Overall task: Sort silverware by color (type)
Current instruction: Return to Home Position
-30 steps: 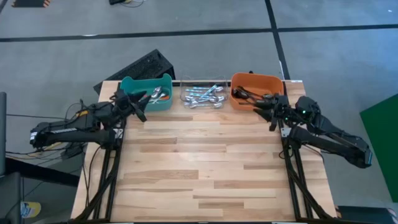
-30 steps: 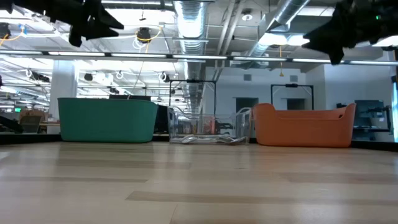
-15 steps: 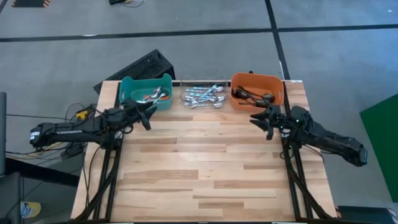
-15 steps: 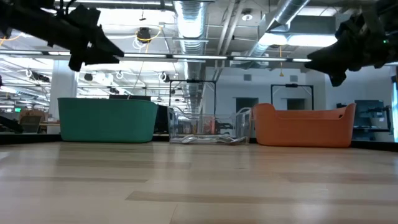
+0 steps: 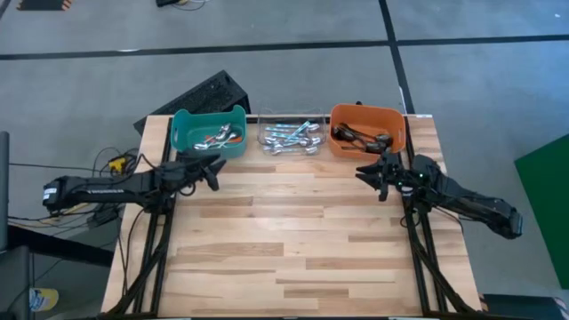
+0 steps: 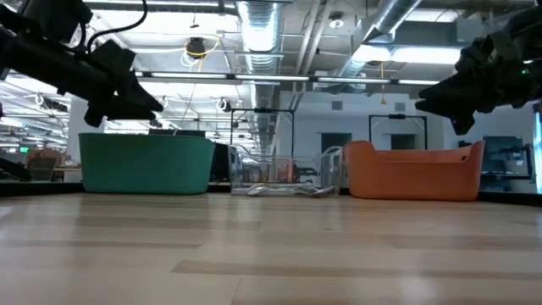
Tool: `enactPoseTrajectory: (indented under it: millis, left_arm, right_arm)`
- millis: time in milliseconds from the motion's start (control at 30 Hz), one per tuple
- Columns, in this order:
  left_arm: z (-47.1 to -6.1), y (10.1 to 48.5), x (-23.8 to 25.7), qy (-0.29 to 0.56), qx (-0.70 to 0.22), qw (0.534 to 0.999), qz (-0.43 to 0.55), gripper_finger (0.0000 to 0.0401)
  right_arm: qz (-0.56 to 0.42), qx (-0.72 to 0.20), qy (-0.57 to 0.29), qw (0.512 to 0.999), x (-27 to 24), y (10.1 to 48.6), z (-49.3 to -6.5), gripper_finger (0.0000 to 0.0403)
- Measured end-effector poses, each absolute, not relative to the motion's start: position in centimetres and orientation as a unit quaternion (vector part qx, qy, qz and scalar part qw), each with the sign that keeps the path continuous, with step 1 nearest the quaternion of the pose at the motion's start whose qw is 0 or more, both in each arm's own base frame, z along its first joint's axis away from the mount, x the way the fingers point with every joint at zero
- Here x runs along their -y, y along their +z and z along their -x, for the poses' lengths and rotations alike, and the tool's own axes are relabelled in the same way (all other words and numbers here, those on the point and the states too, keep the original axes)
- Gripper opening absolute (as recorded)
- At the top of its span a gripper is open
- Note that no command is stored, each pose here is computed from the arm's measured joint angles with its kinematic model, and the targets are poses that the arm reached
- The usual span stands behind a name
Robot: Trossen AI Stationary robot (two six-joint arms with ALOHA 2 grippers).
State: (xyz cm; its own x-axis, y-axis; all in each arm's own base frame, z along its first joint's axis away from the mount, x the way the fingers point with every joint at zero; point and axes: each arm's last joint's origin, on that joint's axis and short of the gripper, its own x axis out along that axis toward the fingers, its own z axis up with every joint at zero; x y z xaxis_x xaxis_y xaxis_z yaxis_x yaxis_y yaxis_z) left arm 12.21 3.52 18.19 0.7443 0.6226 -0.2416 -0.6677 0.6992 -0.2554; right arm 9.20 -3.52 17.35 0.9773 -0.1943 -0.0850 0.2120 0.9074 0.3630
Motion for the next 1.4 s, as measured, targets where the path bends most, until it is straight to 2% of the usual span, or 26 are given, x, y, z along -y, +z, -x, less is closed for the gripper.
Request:
enactPoseTrajectory:
  millis: [167, 367, 467, 633, 800, 1100, 1400]
  left_arm:
    - [-12.1, 17.3, -3.5, 0.351, -0.081, 0.918, 0.166, 0.0151]
    - [-12.0, 16.6, -3.5, 0.353, -0.094, 0.916, 0.168, 0.0151]
    - [-11.8, 16.1, -3.4, 0.352, -0.109, 0.909, 0.195, 0.0151]
    - [-11.2, 14.5, -3.0, 0.330, -0.204, 0.898, 0.207, 0.0151]
    - [-10.3, 13.2, -2.8, 0.325, -0.287, 0.879, 0.200, 0.0151]
    - [-10.3, 13.2, -2.8, 0.321, -0.286, 0.880, 0.202, 0.0151]
    - [-9.9, 14.4, -2.7, 0.309, -0.212, 0.902, 0.214, 0.0151]
  right_arm:
    - [-0.197, -0.024, -0.120, 0.973, 3.6, 17.0, -9.2, 0.0150]
    - [-0.234, -0.012, -0.181, 0.955, 4.0, 16.7, -9.2, 0.0150]
    - [-0.214, -0.015, -0.200, 0.956, 4.1, 16.6, -9.1, 0.0150]
    - [-0.152, -0.030, -0.198, 0.968, 4.1, 16.5, -9.1, 0.0150]
    - [-0.139, -0.032, -0.198, 0.970, 4.1, 16.5, -9.1, 0.0150]
    - [-0.138, -0.030, -0.196, 0.970, 4.1, 16.6, -9.2, 0.0150]
    - [-0.127, 0.011, -0.148, 0.981, 3.1, 17.2, -9.0, 0.0150]
